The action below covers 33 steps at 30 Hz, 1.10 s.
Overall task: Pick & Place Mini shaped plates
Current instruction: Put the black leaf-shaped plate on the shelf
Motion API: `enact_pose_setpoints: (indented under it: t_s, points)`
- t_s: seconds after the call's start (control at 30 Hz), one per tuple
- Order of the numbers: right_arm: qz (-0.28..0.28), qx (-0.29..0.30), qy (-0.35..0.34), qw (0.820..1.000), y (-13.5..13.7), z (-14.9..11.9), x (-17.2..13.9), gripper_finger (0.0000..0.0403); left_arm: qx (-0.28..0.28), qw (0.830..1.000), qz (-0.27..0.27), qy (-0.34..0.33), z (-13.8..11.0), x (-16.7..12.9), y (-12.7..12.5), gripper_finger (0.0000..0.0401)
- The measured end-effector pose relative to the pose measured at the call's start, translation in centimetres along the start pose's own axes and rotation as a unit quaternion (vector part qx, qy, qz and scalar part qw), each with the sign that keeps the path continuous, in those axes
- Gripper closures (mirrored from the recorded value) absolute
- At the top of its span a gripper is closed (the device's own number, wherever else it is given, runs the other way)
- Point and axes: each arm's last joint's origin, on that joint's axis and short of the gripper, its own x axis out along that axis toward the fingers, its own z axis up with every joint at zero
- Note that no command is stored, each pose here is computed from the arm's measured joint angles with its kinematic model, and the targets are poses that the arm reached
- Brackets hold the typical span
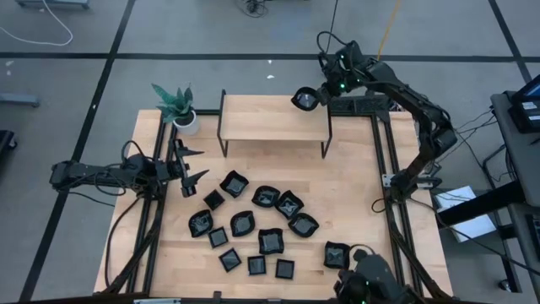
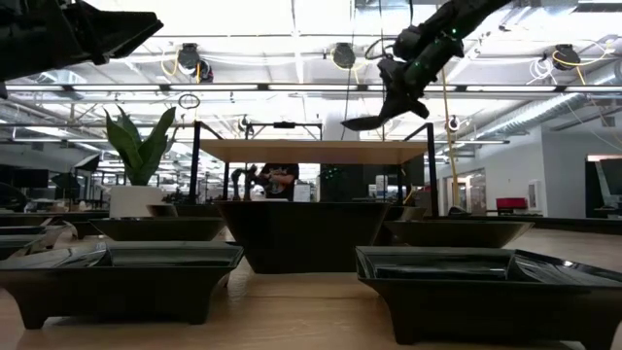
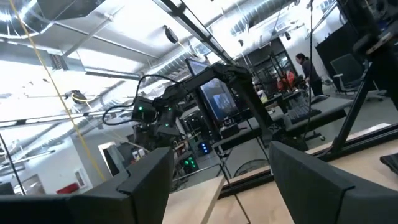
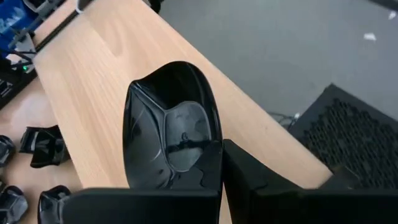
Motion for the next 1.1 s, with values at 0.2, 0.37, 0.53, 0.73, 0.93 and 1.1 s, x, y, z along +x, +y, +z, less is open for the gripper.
enact_pose_setpoints:
  t_s: [0.2, 0.37, 0.53, 0.73, 0.93, 1.1]
  points:
    - [-0.014, 0.022, 0.022, 0.999, -1.4, -0.4, 0.4, 0.0403, -0.013, 1.000, -0.001, 0.002, 0.0, 0.0, 0.0, 0.0135]
    - [-0.087, -0.003, 0.042, 0.995, -1.4, -0.8, 0.5, 0.0403, -0.025, 1.000, -0.001, 0.002, 0.0, 0.0, 0.0, 0.0135]
    - [-0.080, -0.001, 0.052, 0.995, -1.6, -1.4, 1.1, 0.0403, -0.040, 0.999, -0.001, 0.002, 0.0, 0.0, 0.0, 0.0135]
    - [-0.075, -0.002, 0.051, 0.996, -1.4, -2.1, 2.2, 0.0403, -0.057, 0.998, -0.001, 0.002, 0.0, 0.0, 0.0, 0.0135]
    - [-0.075, 0.004, 0.043, 0.996, -1.3, -2.0, 2.4, 0.0401, -0.069, 0.998, -0.001, 0.002, 0.0, 0.0, 0.0, 0.0135]
    - [-0.075, 0.006, 0.047, 0.996, -1.3, -2.1, 2.4, 0.0377, -0.071, 0.997, -0.003, 0.005, -0.1, 0.0, -0.1, 0.0135]
